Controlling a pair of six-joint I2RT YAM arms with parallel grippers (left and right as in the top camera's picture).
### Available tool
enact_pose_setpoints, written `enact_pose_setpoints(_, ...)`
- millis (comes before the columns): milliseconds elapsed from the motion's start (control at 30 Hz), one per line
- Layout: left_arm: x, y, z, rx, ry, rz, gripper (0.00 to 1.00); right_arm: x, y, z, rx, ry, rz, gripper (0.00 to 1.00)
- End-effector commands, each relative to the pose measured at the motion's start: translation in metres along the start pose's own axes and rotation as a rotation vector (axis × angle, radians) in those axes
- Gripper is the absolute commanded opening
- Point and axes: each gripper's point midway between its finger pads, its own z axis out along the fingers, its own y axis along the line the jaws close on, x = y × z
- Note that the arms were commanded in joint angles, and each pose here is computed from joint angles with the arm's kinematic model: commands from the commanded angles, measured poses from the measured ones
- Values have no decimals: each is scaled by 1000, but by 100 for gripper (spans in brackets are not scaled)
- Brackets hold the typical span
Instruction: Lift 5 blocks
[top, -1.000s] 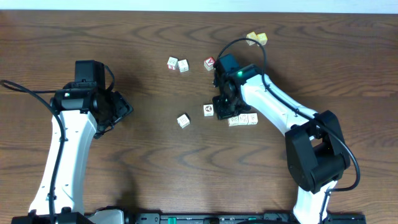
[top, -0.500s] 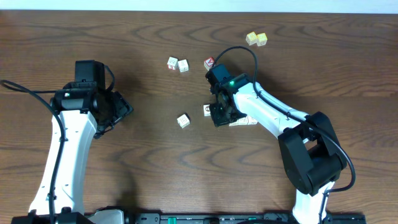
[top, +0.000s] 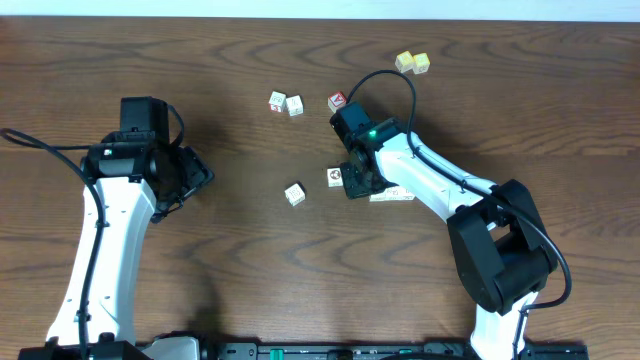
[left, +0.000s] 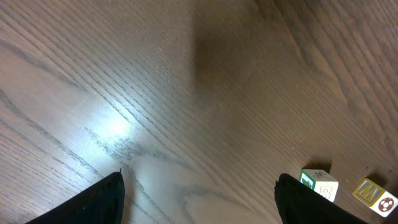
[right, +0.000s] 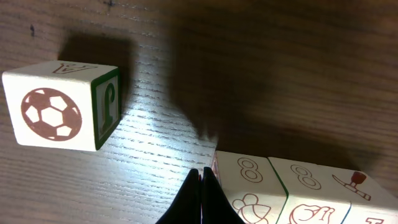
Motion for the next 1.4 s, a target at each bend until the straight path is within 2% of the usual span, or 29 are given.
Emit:
enact_pose_setpoints(0,-5,-1,-7,9,-23,1,78,0,-4,5,35,-5,17,1)
enact_pose_setpoints(633,-5,-1,-7,10,-23,1,78,-6,-5,2,35,-24,29,1)
enact_pose_setpoints(800,-5,-1,-7,9,-23,1,78,-20,10,-15,-39,-50,31,1)
enact_pose_setpoints(967,-5,-1,-7,9,-23,1,78,-42,24,-33,-97,-116,29,11)
enact_pose_setpoints(1200,-5,-1,-7,9,-23,1,78,-56,51,-38,-219,-164,13,3)
enact_pose_setpoints(1367,-5,-1,-7,10,-23,1,78,-66,57,-38,-192,-224,-1,7)
